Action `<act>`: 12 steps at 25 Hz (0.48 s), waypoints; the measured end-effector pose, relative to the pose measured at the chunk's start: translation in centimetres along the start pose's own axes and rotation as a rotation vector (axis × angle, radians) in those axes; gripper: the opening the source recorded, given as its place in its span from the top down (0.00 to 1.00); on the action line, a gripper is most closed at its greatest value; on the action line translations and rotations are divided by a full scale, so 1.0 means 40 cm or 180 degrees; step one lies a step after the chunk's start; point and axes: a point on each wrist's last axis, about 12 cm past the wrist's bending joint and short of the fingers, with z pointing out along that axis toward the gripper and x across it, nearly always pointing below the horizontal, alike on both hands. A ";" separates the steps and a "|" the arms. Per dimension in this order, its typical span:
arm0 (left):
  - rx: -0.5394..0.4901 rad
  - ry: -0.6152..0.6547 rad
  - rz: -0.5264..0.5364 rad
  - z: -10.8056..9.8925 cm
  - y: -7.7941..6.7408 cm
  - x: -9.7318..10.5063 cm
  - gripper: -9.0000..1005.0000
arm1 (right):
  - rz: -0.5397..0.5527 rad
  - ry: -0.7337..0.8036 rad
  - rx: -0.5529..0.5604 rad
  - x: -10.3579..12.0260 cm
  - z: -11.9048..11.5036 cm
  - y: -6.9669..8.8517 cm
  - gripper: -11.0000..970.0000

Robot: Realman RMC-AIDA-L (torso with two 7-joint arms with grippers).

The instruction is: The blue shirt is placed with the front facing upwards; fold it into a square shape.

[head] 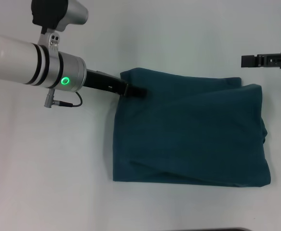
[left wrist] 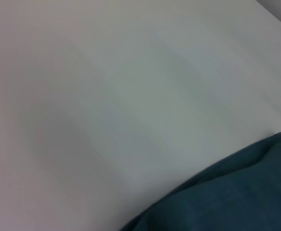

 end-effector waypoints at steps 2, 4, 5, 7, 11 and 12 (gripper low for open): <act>-0.0002 0.0004 0.0008 0.001 -0.001 -0.002 0.30 | 0.0000 0.0000 0.0000 0.000 0.000 0.000 0.30; -0.0004 0.0001 0.0008 0.001 -0.001 -0.003 0.38 | -0.0001 0.0004 -0.0001 0.000 0.000 0.000 0.30; -0.0005 -0.0003 0.0009 0.001 -0.001 -0.004 0.43 | 0.0000 0.0005 -0.0001 0.001 0.000 0.000 0.30; -0.0007 -0.0010 0.0009 0.000 -0.001 -0.005 0.52 | 0.0003 0.0002 0.0001 0.002 0.000 0.000 0.30; -0.0010 -0.0017 0.0016 -0.001 0.000 -0.006 0.71 | 0.0003 -0.0006 0.0003 0.003 -0.002 -0.001 0.30; -0.0011 -0.0019 0.0018 -0.001 0.000 -0.006 0.76 | 0.0003 -0.0005 0.0002 0.003 -0.001 -0.001 0.30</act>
